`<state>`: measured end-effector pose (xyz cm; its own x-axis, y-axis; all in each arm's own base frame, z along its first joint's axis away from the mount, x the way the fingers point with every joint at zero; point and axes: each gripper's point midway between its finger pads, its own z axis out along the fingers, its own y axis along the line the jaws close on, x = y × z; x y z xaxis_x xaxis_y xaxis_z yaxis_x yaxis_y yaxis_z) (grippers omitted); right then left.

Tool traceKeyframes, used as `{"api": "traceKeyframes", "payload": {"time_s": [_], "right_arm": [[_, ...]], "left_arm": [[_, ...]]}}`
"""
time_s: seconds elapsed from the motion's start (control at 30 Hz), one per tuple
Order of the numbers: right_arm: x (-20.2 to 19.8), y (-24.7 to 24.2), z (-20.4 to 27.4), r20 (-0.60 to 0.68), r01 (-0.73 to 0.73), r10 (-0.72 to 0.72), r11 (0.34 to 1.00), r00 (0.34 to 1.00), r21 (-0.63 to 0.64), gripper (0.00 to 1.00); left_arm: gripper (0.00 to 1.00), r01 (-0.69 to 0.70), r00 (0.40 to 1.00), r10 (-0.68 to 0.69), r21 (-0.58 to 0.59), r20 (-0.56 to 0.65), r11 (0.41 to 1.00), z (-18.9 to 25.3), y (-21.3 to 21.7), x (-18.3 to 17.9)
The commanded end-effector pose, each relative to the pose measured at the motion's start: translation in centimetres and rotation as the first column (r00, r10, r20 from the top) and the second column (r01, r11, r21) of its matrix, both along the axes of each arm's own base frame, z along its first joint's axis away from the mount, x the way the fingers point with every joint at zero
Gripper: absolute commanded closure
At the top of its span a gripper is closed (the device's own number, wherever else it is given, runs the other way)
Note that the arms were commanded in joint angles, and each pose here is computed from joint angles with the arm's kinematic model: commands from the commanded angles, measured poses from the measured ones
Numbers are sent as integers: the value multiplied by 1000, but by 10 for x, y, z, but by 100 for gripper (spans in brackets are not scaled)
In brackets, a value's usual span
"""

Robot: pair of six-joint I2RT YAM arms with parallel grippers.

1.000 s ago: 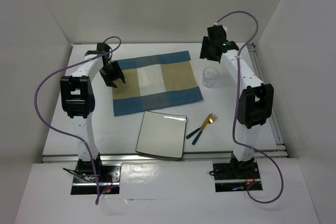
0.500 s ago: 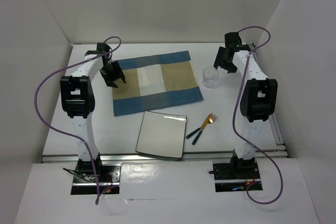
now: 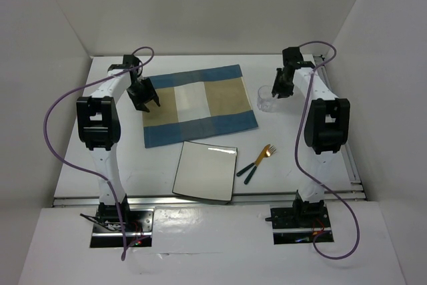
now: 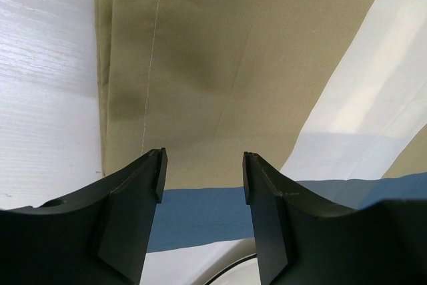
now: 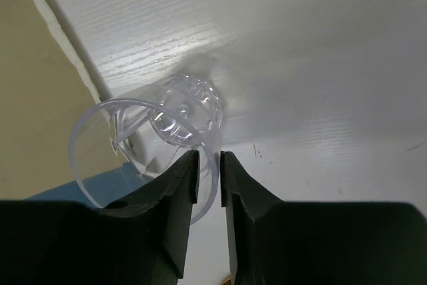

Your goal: Set the dinner table for one person

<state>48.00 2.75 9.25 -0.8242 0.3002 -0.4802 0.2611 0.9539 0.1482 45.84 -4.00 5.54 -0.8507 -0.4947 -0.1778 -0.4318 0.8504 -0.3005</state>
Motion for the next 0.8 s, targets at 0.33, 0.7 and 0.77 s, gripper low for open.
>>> {"api": "traceKeyframes", "payload": {"time_s": [0.33, 0.7, 0.77], "right_arm": [[21, -80, 16, 88, 238, -230, 966, 969, -98, 100], [41, -137, 8, 95, 374, -364, 918, 927, -130, 81], [47, -133, 9, 101, 362, -352, 926, 931, -105, 45]], "left_arm": [[34, 13, 999, -13, -3, 31, 1000, 15, 3, 7], [34, 19, 999, -19, -22, 41, 1000, 19, -1, 5], [34, 19, 999, -19, -22, 41, 1000, 19, -1, 5]]}}
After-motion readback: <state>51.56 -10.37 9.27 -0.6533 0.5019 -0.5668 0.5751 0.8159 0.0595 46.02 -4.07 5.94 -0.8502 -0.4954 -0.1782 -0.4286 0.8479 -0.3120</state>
